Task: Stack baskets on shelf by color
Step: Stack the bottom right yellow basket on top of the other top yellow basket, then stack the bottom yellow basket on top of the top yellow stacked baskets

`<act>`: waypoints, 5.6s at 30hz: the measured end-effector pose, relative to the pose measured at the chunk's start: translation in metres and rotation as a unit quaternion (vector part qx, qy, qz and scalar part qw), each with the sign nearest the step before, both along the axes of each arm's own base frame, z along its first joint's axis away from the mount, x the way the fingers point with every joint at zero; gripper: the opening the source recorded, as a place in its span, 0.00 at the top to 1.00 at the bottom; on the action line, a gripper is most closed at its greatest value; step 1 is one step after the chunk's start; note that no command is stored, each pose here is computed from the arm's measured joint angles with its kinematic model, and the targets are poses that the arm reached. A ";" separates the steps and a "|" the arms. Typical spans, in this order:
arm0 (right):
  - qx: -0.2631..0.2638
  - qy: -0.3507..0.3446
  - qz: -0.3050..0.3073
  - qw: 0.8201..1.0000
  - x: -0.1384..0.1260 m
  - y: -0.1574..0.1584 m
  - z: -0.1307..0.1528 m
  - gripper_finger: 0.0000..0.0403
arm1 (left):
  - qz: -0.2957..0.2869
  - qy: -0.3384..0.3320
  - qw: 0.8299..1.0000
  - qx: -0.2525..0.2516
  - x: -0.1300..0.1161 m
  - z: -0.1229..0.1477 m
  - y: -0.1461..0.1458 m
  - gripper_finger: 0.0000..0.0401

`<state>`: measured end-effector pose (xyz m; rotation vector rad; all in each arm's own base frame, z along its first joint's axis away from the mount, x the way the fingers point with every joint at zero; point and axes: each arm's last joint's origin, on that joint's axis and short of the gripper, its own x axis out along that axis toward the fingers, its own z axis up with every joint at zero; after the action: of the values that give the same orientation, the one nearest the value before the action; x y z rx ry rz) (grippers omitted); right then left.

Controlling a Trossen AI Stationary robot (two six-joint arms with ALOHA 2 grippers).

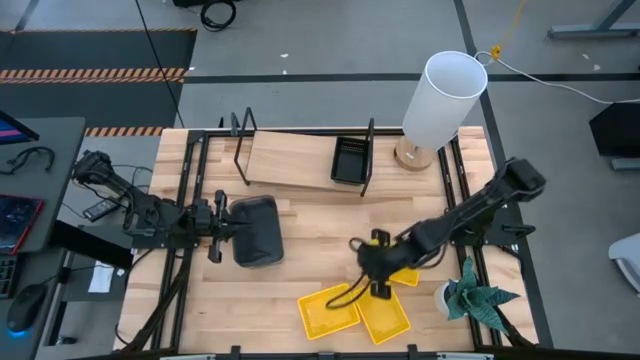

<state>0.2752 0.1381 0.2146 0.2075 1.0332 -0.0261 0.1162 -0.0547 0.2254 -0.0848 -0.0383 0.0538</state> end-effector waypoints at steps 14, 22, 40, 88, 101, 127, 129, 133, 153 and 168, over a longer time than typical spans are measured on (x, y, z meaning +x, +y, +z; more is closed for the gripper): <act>-0.061 0.116 0.112 0.985 0.055 0.055 0.003 0.70 | 0.000 0.000 1.000 0.000 0.000 0.000 0.000 0.92; -0.090 0.187 0.147 0.967 0.058 0.061 -0.017 0.69 | 0.000 0.000 1.000 0.000 0.000 0.000 0.000 0.94; -0.110 0.238 0.158 0.952 0.061 0.063 -0.048 0.80 | 0.000 0.000 1.000 0.000 0.000 0.000 0.000 0.94; -0.241 0.264 0.504 0.786 0.034 0.003 0.024 0.98 | 0.000 0.000 1.000 0.000 0.000 0.000 0.000 0.92; -0.259 0.230 0.476 0.809 0.065 0.021 -0.022 0.84 | 0.000 0.000 1.000 0.000 0.000 0.000 0.000 0.94; -0.288 0.067 0.296 0.908 0.117 0.001 0.037 0.74 | 0.000 0.000 1.000 0.000 0.000 0.000 0.000 0.91; -0.242 0.023 0.257 0.935 0.123 0.007 0.050 0.74 | 0.000 0.000 1.000 0.000 0.000 0.000 0.000 0.91; -0.160 -0.022 0.235 0.958 0.125 0.024 0.055 0.74 | 0.000 0.000 1.000 0.000 0.000 0.000 0.000 0.93; -0.034 -0.048 0.070 0.996 0.127 0.041 0.036 0.74 | 0.000 0.000 1.000 0.000 0.000 0.000 0.000 0.93; -0.012 -0.062 0.092 0.994 0.119 0.042 -0.021 0.56 | 0.000 0.000 1.000 0.000 0.000 0.000 0.000 0.92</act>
<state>0.3940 0.1804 0.1940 0.0904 0.9243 0.1406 0.1163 -0.0547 0.2251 -0.0847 -0.0377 0.0534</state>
